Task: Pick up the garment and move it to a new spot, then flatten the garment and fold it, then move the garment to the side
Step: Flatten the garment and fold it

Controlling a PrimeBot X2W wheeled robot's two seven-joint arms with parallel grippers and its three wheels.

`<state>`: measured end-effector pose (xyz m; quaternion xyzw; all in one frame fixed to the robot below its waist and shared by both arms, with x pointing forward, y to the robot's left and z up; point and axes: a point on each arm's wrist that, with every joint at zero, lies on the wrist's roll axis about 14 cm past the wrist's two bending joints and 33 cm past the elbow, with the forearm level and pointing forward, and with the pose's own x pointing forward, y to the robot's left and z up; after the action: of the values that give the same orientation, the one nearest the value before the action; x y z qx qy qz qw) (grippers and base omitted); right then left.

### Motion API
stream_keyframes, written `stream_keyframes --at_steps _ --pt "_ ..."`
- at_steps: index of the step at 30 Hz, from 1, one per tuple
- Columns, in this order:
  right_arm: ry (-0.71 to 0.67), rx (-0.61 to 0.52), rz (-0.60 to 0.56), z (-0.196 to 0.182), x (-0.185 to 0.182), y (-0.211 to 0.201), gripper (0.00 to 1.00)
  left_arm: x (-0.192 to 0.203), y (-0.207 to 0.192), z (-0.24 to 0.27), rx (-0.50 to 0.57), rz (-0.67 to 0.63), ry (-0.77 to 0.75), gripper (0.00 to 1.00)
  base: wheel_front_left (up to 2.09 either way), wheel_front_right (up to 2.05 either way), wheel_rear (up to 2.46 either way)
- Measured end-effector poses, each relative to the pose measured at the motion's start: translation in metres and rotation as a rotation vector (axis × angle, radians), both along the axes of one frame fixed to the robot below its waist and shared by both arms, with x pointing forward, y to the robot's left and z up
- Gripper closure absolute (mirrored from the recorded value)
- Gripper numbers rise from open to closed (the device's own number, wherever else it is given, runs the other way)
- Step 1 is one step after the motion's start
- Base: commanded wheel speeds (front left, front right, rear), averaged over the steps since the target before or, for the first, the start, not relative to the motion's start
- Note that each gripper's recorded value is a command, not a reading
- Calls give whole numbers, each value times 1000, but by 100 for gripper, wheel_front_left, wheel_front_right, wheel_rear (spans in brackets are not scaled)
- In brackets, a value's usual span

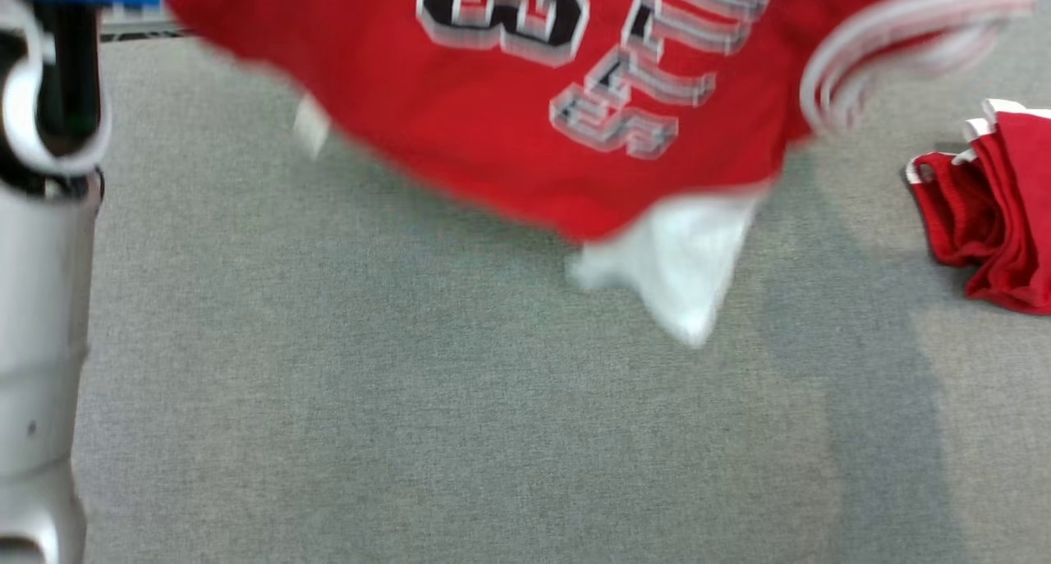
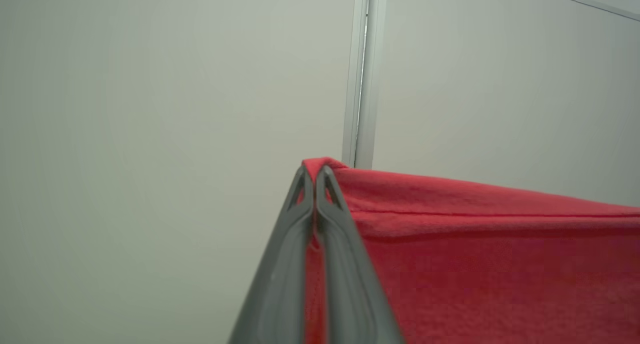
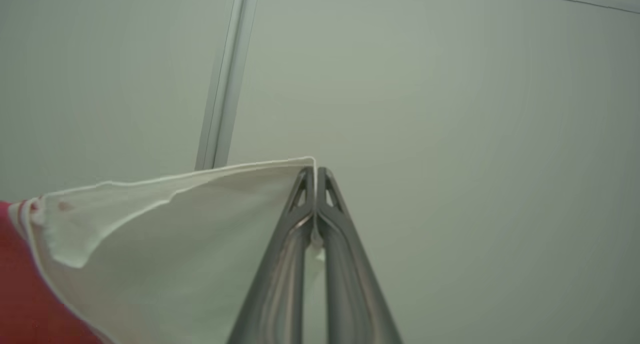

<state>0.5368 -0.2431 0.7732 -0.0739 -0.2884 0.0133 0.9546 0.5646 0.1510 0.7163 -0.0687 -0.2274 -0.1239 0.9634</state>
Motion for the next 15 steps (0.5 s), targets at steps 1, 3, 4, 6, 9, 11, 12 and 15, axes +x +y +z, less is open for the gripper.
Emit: stream_keyframes --at_steps 1,3,4,6,9,11,12,15 --pt "-5 10 8 5 9 2 100 8 2 0 -11 5 3 100 0 0 0" --pt "-13 21 22 13 23 8 100 23 6 0 -30 16 18 100 0 0 0" --pt "-17 21 28 17 28 10 100 29 9 -2 -41 24 35 100 0 0 0" --pt "-3 26 41 19 38 17 100 40 12 -7 -61 30 73 100 0 0 0" --pt "77 26 61 -2 55 29 100 56 14 -39 -79 41 190 100 0 0 0" --pt "153 46 76 -30 66 36 100 62 12 -75 -94 42 301 100 0 0 0" --pt "193 59 84 -47 70 39 100 63 10 -94 -98 43 355 100 0 0 0" --pt "355 88 106 -116 77 52 100 60 8 -154 -119 49 512 100 0 0 0"
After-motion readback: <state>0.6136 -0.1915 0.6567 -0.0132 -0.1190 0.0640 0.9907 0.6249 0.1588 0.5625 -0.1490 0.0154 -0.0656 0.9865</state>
